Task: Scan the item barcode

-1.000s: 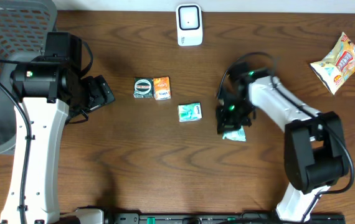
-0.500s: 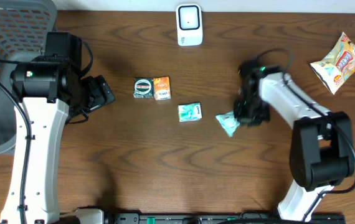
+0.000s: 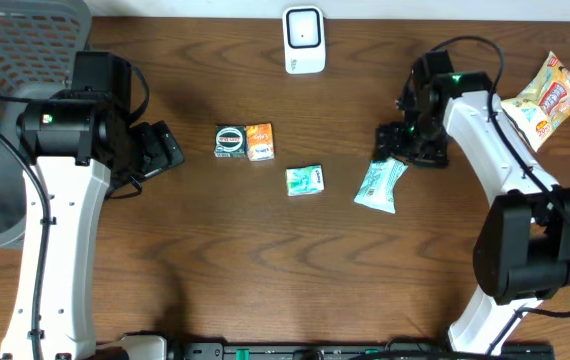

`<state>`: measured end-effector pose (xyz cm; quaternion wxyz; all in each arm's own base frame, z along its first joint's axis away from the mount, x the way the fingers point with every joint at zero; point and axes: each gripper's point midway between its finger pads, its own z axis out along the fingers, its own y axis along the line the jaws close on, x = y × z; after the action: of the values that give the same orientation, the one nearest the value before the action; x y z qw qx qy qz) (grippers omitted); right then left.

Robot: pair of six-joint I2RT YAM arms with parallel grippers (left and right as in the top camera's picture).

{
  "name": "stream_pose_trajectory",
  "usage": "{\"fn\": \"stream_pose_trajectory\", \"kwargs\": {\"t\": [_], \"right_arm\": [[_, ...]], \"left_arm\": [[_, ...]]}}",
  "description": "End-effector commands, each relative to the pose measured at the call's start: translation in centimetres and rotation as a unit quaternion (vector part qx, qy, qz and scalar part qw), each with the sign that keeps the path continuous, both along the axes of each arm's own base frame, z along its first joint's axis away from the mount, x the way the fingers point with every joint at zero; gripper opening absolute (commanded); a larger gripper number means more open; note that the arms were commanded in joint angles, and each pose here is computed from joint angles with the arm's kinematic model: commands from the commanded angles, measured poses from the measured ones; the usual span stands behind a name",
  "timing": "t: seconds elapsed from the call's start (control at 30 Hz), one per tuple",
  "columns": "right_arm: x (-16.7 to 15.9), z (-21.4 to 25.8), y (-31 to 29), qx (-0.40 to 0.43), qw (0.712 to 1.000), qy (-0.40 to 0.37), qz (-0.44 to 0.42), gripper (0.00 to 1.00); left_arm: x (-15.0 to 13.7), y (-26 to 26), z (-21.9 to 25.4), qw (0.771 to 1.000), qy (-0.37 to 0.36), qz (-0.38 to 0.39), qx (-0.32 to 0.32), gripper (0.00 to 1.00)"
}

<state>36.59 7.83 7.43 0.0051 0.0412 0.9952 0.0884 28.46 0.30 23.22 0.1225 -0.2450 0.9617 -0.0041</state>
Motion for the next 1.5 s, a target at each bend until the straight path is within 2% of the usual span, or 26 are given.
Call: {"fn": "stream_pose_trajectory", "kwargs": {"t": [0.0, 0.13, 0.2, 0.23, 0.33, 0.37, 0.63, 0.73, 0.77, 0.87, 1.0, 1.03, 1.13, 1.33, 1.47], "right_arm": [[-0.9, -1.8, -1.3, 0.01, 0.999, 0.019, -0.036, 0.99], [-1.2, -3.4, -1.8, 0.055, 0.996, 0.023, -0.062, 0.99], [-1.2, -3.8, -1.2, 0.101, 0.994, 0.016, -0.048, 0.99], [-1.2, -3.9, -0.5, 0.149, 0.988, 0.007, -0.037, 0.95], [-1.3, -4.6, -0.5, 0.172, 0.984, -0.002, -0.042, 0.66], [-1.3, -5.0, -0.4, 0.176, 0.983, -0.004, -0.043, 0.61], [-2.8, -7.8, 0.6, 0.204, 0.977, -0.007, -0.062, 0.6], [-2.9, -8.5, 0.6, 0.204, 0.977, -0.014, -0.065, 0.47], [-2.9, -8.6, 0.6, 0.204, 0.977, -0.016, -0.065, 0.35], [-2.6, -8.5, 0.5, 0.206, 0.975, -0.014, -0.088, 0.13], [-1.5, -7.5, 0.9, 0.225, 0.967, -0.016, -0.116, 0.09], [-1.1, -7.1, 1.2, 0.236, 0.966, -0.022, -0.108, 0.01], [-0.1, -5.0, 2.9, 0.292, 0.953, -0.051, -0.055, 0.01], [1.8, 2.0, 6.3, 0.443, 0.891, -0.099, 0.017, 0.01], [3.0, 6.0, 7.5, 0.492, 0.86, -0.127, 0.053, 0.01]], "left_arm": [[-0.1, 0.1, -0.1, 1.0, 0.005, 0.005, 0.002, 0.98], [-0.1, 0.1, -0.1, 1.0, 0.005, 0.006, 0.002, 0.98], [-0.1, 0.1, -0.1, 1.0, 0.005, 0.005, 0.002, 0.98], [-0.1, 0.1, -0.1, 1.0, 0.005, 0.006, 0.002, 0.98], [-0.1, 0.1, -0.1, 1.0, 0.005, 0.006, 0.002, 0.98], [-0.1, 0.1, -0.1, 1.0, 0.005, 0.005, 0.002, 0.98], [-0.1, 0.1, -0.1, 1.0, 0.005, 0.005, 0.002, 0.98], [-0.1, 0.1, -0.1, 1.0, 0.005, 0.005, 0.002, 0.98], [-0.1, 0.1, -0.1, 1.0, 0.005, 0.006, 0.002, 0.98], [-0.1, 0.1, -0.1, 1.0, 0.005, 0.006, 0.002, 0.98], [-0.1, 0.1, -0.1, 1.0, 0.005, 0.006, 0.002, 0.98], [-0.1, 0.1, -0.1, 1.0, 0.005, 0.005, 0.002, 0.98], [-0.1, 0.1, -0.1, 1.0, 0.005, 0.005, 0.002, 0.98], [-0.1, 0.1, -0.1, 1.0, 0.005, 0.006, 0.002, 0.98], [-0.1, 0.1, -0.1, 1.0, 0.005, 0.005, 0.002, 0.98]]}}
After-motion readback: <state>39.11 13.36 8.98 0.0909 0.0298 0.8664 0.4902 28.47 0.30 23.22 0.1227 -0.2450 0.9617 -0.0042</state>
